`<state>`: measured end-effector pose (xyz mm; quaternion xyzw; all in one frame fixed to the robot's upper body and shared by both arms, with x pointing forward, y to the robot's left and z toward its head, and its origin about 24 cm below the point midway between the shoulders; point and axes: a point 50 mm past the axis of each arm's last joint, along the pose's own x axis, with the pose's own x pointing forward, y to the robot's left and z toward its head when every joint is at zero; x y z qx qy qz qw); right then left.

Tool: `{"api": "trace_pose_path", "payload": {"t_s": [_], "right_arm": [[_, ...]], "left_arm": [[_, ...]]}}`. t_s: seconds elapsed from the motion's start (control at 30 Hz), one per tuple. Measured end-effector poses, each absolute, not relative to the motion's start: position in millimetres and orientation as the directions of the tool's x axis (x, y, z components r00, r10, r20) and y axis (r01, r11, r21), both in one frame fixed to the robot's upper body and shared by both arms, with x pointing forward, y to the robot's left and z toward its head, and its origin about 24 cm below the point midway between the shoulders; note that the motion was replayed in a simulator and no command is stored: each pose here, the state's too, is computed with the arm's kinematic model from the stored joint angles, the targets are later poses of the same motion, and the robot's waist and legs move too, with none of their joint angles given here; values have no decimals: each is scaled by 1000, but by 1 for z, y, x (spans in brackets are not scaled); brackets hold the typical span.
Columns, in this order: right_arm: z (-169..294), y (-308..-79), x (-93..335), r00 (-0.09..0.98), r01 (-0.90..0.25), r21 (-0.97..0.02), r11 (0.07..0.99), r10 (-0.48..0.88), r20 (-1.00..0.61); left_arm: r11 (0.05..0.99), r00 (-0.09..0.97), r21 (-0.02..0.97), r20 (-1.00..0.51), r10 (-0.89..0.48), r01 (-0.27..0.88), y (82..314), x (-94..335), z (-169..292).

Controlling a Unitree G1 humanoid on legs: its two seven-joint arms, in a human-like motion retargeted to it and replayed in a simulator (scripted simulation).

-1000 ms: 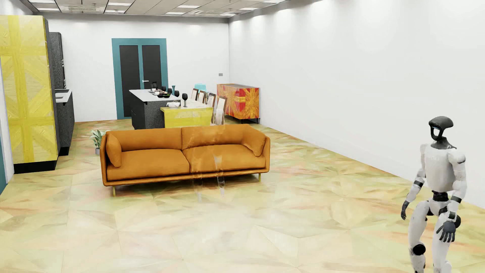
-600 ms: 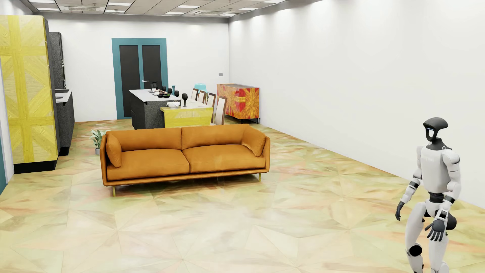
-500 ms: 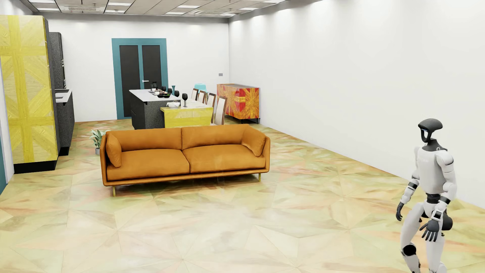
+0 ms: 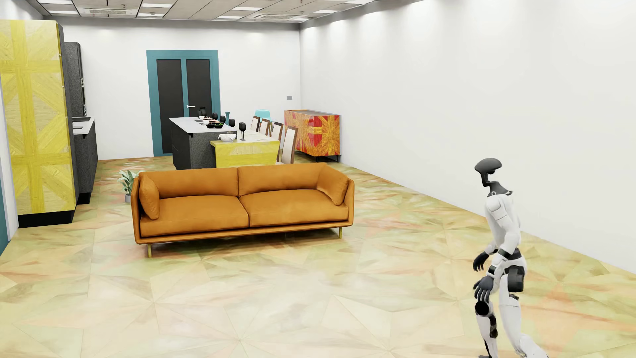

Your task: Go to fabric sofa

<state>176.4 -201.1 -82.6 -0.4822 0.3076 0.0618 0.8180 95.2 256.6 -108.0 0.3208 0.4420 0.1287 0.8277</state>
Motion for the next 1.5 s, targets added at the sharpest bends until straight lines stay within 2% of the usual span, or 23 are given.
{"api": "trace_pose_path", "payload": {"t_s": [0.07,0.2,0.3,0.37,0.43,0.5,0.53,0.63,0.7,0.77,0.83,0.87,0.93,1.0,1.03,1.13,1.2,1.27,1.3,1.37,1.43,1.47,1.5], "right_arm": [[-62,-180,204,883,-343,-783,520,-106,-457],[-30,-153,245,935,-328,-819,471,38,-353],[-9,-127,276,929,-369,-846,384,174,-326],[-28,-131,278,915,-394,-817,420,93,-393],[-73,-167,250,813,-436,-764,475,-156,-561],[-114,-199,197,598,-507,-693,512,-369,-711],[-131,-202,170,483,-591,-611,527,-376,-791],[-160,-203,92,165,-812,-239,532,-184,-969],[-160,-218,46,62,-732,-134,668,-131,-989],[-150,-237,17,125,-569,-265,779,-237,-963],[-141,-243,-7,167,-395,-483,782,-456,-874],[-143,-234,-16,135,-351,-529,773,-517,-845],[-154,-209,-14,65,-396,-437,808,-450,-891],[-164,-191,19,75,-559,-250,791,-252,-965],[-163,-187,46,134,-650,-240,721,-201,-970],[-138,-170,150,479,-781,-484,396,-117,-870],[-98,-141,217,708,-679,-669,301,27,-706],[-57,-121,252,866,-478,-743,469,109,-488],[-42,-123,256,916,-371,-729,575,94,-391],[-30,-146,252,957,-209,-715,667,-10,-289],[-50,-162,236,913,-156,-713,684,-176,-368],[-70,-164,225,849,-237,-717,656,-219,-481],[-93,-166,209,755,-403,-695,595,-212,-620]], "left_arm": [[766,432,621,-743,511,162,263,54,-121],[868,169,396,-918,360,301,237,-4,-145],[900,130,315,-949,288,302,220,-26,-146],[898,121,368,-930,348,241,212,-38,-144],[905,100,374,-927,360,205,199,-39,-148],[897,154,365,-929,335,248,197,-8,-154],[873,227,388,-916,330,297,202,19,-153],[756,537,546,-785,309,363,207,106,-134],[705,729,608,-657,191,364,191,162,-111],[675,875,672,-478,81,304,178,207,-75],[734,941,665,-318,111,139,181,219,-50],[757,943,650,-290,164,68,191,213,-46],[760,894,649,-357,271,29,213,187,-58],[749,764,652,-540,352,116,222,155,-91],[758,657,621,-658,367,199,222,133,-111],[818,260,357,-929,262,452,215,44,-152],[859,110,213,-977,183,466,213,-6,-154],[911,16,246,-967,255,332,211,-55,-148],[924,-42,264,-957,286,277,206,-77,-146],[934,-139,208,-956,257,290,187,-96,-149],[902,-88,202,-963,253,381,191,-70,-155],[867,24,278,-955,295,414,200,-41,-154],[815,182,399,-917,355,420,211,-7,-150]]}}
